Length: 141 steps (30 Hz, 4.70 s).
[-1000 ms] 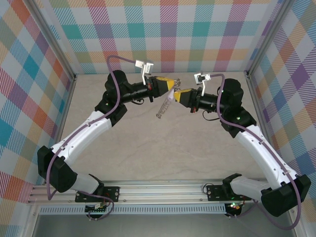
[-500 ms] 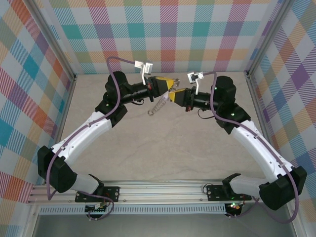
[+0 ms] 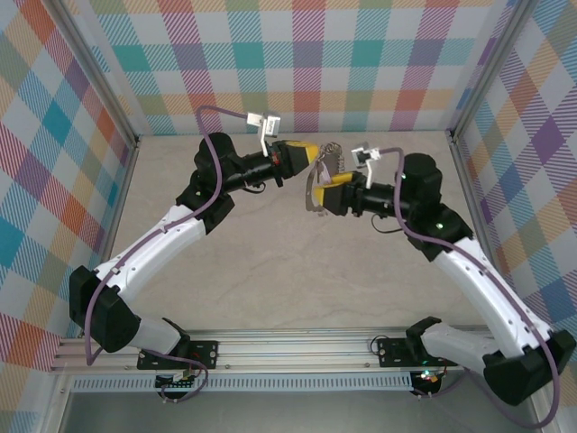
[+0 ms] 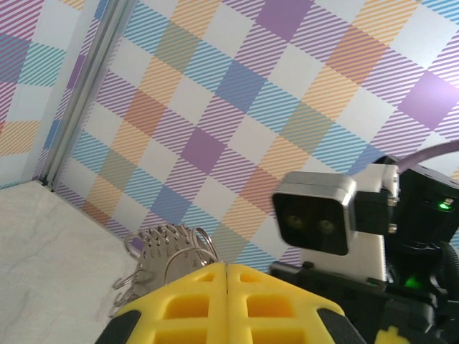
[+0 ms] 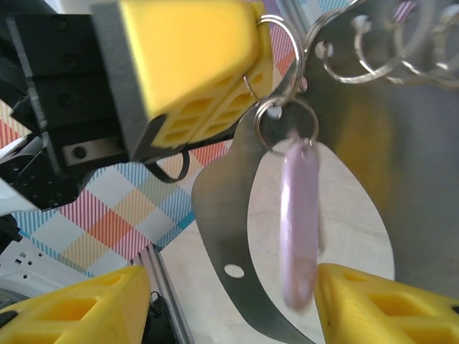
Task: Put the keys on the keyring
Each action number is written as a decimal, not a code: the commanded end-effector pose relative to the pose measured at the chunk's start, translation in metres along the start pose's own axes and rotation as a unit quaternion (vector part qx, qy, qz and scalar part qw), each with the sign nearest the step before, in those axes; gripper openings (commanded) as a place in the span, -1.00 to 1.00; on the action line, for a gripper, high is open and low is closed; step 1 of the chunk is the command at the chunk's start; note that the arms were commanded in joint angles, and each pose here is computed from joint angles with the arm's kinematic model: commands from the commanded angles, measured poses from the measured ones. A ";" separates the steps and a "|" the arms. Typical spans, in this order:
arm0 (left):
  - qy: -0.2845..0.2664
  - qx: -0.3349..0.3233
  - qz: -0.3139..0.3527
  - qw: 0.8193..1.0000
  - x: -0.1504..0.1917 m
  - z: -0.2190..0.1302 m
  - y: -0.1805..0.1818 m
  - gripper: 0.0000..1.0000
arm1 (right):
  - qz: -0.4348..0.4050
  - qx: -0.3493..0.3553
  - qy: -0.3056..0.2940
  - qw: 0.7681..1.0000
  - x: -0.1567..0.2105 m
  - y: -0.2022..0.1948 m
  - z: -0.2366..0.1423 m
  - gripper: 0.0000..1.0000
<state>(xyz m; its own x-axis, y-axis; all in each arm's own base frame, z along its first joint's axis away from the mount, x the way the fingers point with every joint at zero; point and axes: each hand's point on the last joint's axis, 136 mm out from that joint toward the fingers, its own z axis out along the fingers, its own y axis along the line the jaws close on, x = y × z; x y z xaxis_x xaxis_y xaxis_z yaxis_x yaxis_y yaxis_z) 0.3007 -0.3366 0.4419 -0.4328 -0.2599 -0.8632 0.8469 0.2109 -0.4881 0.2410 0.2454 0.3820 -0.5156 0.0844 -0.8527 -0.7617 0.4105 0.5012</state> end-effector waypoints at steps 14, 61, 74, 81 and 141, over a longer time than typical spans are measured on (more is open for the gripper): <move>-0.050 0.043 0.010 0.998 -0.025 -0.008 -0.031 -1.00 | -0.019 0.001 -0.101 0.995 -0.056 0.021 -0.030 -0.14; -0.033 0.070 0.009 0.997 -0.020 -0.003 -0.044 -1.00 | -0.013 -0.044 -0.102 0.994 -0.095 0.016 0.008 -1.00; 0.065 0.013 0.102 0.993 -0.018 -0.023 -0.040 0.06 | -0.079 -0.012 0.020 0.997 -0.077 0.013 0.003 -1.00; 0.108 0.017 0.119 0.987 -0.014 -0.031 -0.030 0.11 | -0.102 -0.021 0.063 0.993 -0.065 0.014 0.000 -1.00; 0.119 0.088 0.081 0.986 0.010 0.006 -0.024 -1.00 | -0.071 -0.019 0.018 0.997 -0.079 0.004 -0.006 -0.37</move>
<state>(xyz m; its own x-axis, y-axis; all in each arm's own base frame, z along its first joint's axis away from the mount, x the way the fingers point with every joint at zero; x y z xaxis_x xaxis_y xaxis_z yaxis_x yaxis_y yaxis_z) 0.2869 -0.3468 0.4263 -0.3626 0.0593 -0.9301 0.9304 0.0806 -0.3575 0.2860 0.2437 0.4166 -0.5173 -0.0792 -0.8521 -0.8022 0.3918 0.4505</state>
